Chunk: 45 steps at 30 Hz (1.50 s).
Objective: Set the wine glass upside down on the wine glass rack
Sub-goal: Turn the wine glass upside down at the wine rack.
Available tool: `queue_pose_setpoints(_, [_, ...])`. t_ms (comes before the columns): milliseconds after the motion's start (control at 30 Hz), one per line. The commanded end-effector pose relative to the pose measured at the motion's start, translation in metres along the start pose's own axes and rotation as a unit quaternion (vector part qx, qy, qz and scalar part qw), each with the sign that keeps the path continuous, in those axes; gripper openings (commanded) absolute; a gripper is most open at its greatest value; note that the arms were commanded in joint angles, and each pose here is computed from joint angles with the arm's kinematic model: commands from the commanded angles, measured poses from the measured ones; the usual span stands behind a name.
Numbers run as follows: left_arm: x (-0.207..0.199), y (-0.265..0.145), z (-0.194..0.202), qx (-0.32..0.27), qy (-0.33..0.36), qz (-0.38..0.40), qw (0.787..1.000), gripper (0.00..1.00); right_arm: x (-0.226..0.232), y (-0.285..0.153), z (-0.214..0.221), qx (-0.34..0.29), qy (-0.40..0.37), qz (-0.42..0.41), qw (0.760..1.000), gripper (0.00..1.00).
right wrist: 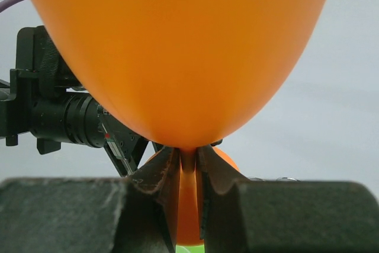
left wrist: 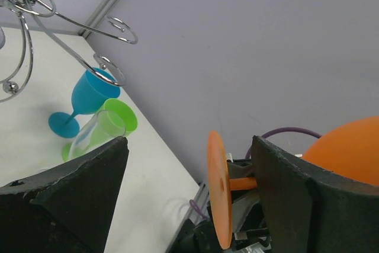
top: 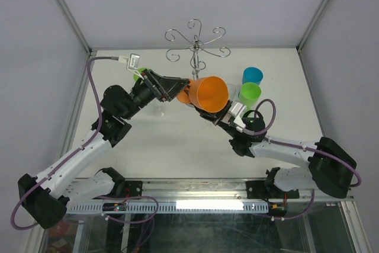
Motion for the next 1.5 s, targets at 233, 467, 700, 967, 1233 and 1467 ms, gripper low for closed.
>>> queue_pose_setpoints(233, [-0.027, 0.006, -0.001, -0.011, -0.004, 0.055, 0.998, 0.78, -0.025, 0.017, -0.030, -0.074, -0.014, 0.063, 0.995, 0.00])
queue_pose_setpoints(467, [-0.027, 0.008, 0.002, -0.009, -0.010, 0.053, 0.998, 0.68, -0.030, 0.014, -0.030, -0.079, -0.023, 0.080, 0.993, 0.00])
queue_pose_setpoints(700, [-0.023, 0.009, 0.005, -0.007, -0.021, 0.048, 0.999, 0.55, -0.029, 0.009, -0.030, -0.077, -0.033, 0.076, 0.994, 0.00])
queue_pose_setpoints(967, [-0.022, 0.007, 0.003, -0.014, -0.024, 0.042, 0.999, 0.31, -0.031, 0.004, -0.033, -0.076, -0.048, 0.079, 0.993, 0.00])
queue_pose_setpoints(1233, [-0.020, 0.007, 0.005, -0.010, -0.022, 0.039, 0.999, 0.05, -0.029, 0.006, -0.033, -0.078, -0.055, 0.072, 0.993, 0.00])
queue_pose_setpoints(1467, [-0.025, 0.001, -0.006, -0.028, 0.027, 0.026, 0.999, 0.00, -0.026, -0.002, -0.021, -0.049, -0.050, 0.070, 0.995, 0.30])
Point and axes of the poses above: each gripper's point midway between its finger pads, its own y axis out along the fingers, its own x axis along the line the jaws close on, z = x × y, the point moved 3 cm from there along -y, back along the fingers, and after that the axes turned 8 degrees about -y, right-handed, at the moved point
